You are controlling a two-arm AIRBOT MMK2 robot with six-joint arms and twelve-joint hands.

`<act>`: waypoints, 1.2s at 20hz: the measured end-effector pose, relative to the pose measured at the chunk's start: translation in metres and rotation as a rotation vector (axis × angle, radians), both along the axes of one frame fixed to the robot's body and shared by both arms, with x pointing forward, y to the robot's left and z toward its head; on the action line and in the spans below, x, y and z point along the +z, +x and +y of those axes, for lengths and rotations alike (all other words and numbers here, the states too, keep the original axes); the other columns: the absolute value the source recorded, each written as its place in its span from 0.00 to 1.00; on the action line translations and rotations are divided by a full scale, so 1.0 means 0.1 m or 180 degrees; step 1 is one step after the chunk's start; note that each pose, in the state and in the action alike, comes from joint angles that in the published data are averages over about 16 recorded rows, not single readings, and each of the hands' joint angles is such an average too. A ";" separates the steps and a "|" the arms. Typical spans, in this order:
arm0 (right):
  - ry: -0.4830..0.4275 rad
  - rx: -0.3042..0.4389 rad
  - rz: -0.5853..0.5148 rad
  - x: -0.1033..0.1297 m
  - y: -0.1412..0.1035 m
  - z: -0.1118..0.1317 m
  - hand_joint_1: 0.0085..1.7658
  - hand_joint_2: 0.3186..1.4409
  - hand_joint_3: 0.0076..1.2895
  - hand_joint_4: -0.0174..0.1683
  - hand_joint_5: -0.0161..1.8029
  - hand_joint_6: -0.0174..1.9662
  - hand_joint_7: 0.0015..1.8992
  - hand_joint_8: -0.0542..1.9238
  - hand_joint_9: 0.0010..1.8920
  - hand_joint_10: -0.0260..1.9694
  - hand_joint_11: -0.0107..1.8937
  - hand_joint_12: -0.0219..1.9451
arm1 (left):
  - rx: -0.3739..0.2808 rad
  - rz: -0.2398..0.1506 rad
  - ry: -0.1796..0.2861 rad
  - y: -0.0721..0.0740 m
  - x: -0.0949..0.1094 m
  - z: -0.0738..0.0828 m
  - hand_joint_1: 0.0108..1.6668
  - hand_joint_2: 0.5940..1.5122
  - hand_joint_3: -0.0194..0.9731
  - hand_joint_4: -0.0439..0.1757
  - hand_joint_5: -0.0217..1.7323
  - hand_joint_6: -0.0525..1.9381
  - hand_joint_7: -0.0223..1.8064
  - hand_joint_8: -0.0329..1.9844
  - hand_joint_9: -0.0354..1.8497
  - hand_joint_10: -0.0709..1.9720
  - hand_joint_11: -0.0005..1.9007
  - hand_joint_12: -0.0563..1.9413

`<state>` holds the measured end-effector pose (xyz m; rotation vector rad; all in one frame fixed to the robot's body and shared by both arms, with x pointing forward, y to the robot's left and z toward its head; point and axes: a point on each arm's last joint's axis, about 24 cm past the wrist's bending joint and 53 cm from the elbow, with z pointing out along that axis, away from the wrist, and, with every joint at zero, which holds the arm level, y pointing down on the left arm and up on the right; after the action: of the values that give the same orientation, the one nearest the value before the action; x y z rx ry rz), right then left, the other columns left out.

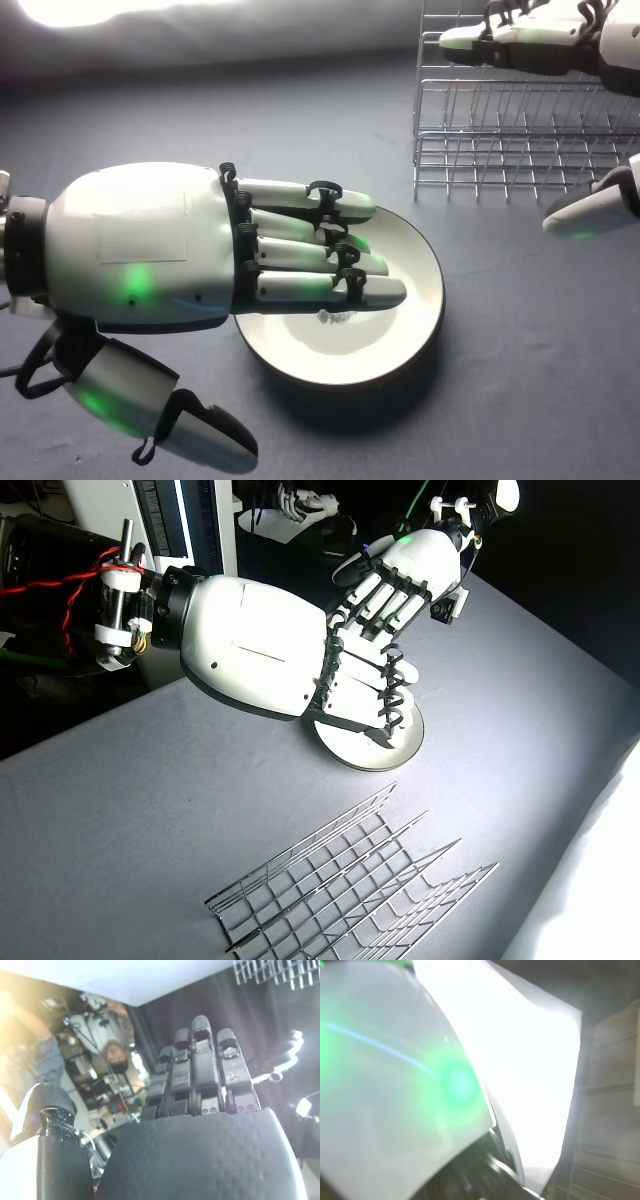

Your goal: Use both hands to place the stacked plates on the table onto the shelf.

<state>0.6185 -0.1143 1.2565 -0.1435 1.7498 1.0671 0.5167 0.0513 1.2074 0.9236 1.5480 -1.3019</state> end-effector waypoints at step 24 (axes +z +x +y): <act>-0.0077 0.0042 0.0088 -0.17 -0.05 -0.01 0.01 0.83 0.01 0.08 0.08 0.02 0.05 0.04 0.03 0.02 0.02 0.01 | -0.0187 0.0006 0.0288 0.05 -0.09 0.24 0.01 0.51 0.06 0.19 0.02 0.03 0.02 0.02 0.03 0.04 0.01 0.03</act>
<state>0.6137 -0.1156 1.2399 -0.1563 1.7891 1.0625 0.5215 0.0755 1.1984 1.0317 1.6029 -1.2826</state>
